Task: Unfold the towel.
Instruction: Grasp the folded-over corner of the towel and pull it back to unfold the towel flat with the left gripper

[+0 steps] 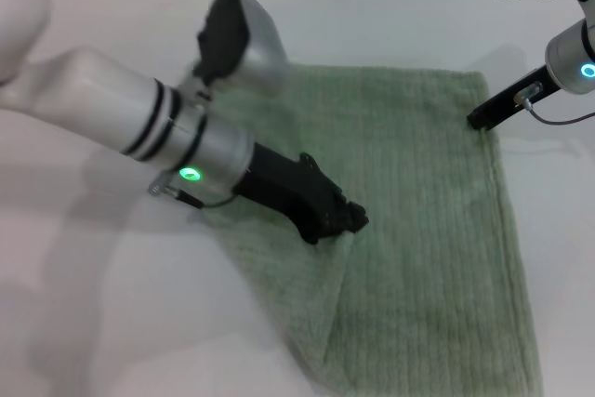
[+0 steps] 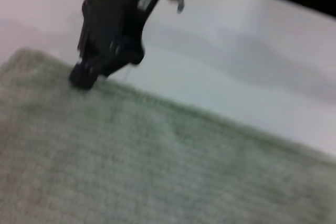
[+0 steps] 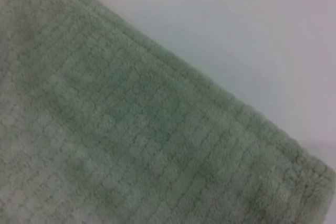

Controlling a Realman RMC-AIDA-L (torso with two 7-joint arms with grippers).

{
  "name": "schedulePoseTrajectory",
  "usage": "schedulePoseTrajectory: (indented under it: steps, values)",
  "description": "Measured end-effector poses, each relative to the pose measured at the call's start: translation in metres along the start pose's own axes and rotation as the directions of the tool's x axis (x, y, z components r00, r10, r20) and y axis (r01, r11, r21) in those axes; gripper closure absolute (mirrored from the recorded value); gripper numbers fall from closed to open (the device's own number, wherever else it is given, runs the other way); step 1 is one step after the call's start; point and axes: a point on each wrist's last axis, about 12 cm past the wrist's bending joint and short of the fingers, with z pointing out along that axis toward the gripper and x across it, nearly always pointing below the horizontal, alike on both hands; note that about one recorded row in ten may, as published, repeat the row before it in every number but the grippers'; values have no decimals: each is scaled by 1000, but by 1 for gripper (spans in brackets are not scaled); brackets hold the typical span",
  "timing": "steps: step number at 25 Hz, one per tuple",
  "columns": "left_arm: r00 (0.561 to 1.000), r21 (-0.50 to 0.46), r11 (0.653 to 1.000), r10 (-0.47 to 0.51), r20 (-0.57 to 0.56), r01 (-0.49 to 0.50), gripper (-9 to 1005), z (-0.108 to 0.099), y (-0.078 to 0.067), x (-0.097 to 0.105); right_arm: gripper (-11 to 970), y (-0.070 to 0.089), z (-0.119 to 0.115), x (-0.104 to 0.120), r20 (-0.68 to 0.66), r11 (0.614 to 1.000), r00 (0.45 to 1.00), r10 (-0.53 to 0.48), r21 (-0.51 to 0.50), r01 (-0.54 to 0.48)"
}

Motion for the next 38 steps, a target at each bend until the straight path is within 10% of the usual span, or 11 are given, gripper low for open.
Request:
schedulePoseTrajectory:
  steps: [24, 38]
  values:
    - [995, 202, 978, -30, -95, 49, 931, -91, -5, 4, 872, 1, 1, 1, -7, 1000, 1000, -9, 2, 9]
    - [970, 181, 979, -53, -239, 98, 869, -86, -4, 15, 867, 3, 3, 2, -9, 1000, 1000, -14, -3, 14]
